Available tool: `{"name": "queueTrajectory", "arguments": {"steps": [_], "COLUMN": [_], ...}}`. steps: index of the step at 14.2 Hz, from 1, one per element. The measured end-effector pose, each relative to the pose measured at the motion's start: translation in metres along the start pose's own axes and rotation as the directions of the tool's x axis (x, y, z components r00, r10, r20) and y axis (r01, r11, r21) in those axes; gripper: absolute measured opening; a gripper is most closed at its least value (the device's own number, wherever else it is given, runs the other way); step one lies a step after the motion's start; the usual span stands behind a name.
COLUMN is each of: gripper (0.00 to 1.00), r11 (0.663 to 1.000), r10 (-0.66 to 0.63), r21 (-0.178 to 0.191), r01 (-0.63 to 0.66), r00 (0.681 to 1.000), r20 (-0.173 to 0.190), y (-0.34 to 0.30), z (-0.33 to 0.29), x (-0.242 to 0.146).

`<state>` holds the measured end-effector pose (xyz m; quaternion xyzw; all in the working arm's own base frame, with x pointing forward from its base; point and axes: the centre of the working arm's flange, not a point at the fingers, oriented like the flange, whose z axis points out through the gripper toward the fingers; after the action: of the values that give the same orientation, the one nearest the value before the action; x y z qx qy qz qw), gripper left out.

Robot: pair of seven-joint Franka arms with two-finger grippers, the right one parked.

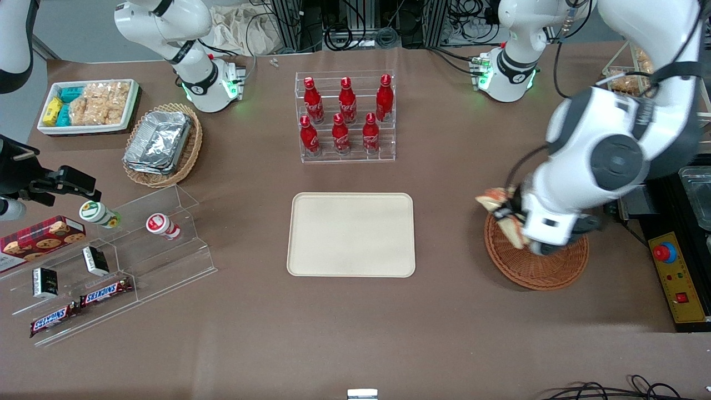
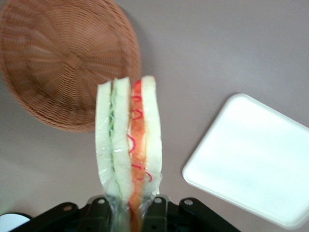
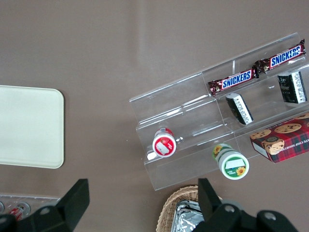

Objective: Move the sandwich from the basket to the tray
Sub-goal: 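Lift the sandwich and carry it with the left gripper to the tray, then lower the sandwich onto the tray and open the left gripper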

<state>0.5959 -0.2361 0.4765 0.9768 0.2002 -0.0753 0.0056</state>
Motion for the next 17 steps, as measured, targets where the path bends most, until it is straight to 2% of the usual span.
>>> {"name": "queueTrajectory", "arguments": {"steps": [2, 4, 6, 8, 10, 14, 17], "gripper": [0.19, 0.19, 0.19, 0.19, 0.19, 0.19, 0.19], "r11": [0.996, 0.983, 0.963, 0.938, 0.919, 0.899, 0.891], "r10": [0.081, 0.171, 0.261, 0.344, 0.394, 0.438, 0.453], "r21": [-0.039, -0.061, -0.047, -0.008, 0.028, 0.013, 0.013], "r01": [-0.081, -0.173, -0.265, -0.347, -0.393, -0.439, -0.453], "r00": [0.997, 0.985, 0.962, 0.933, 0.914, 0.896, 0.889], "r20": [-0.008, -0.036, -0.074, -0.103, -0.099, -0.073, -0.061], "y": [0.041, 0.088, 0.125, 0.148, 0.157, 0.163, 0.166], "z": [0.015, 0.053, 0.106, 0.161, 0.209, 0.244, 0.254], "x": [-0.027, -0.05, -0.065, -0.072, -0.071, -0.057, -0.061]}}
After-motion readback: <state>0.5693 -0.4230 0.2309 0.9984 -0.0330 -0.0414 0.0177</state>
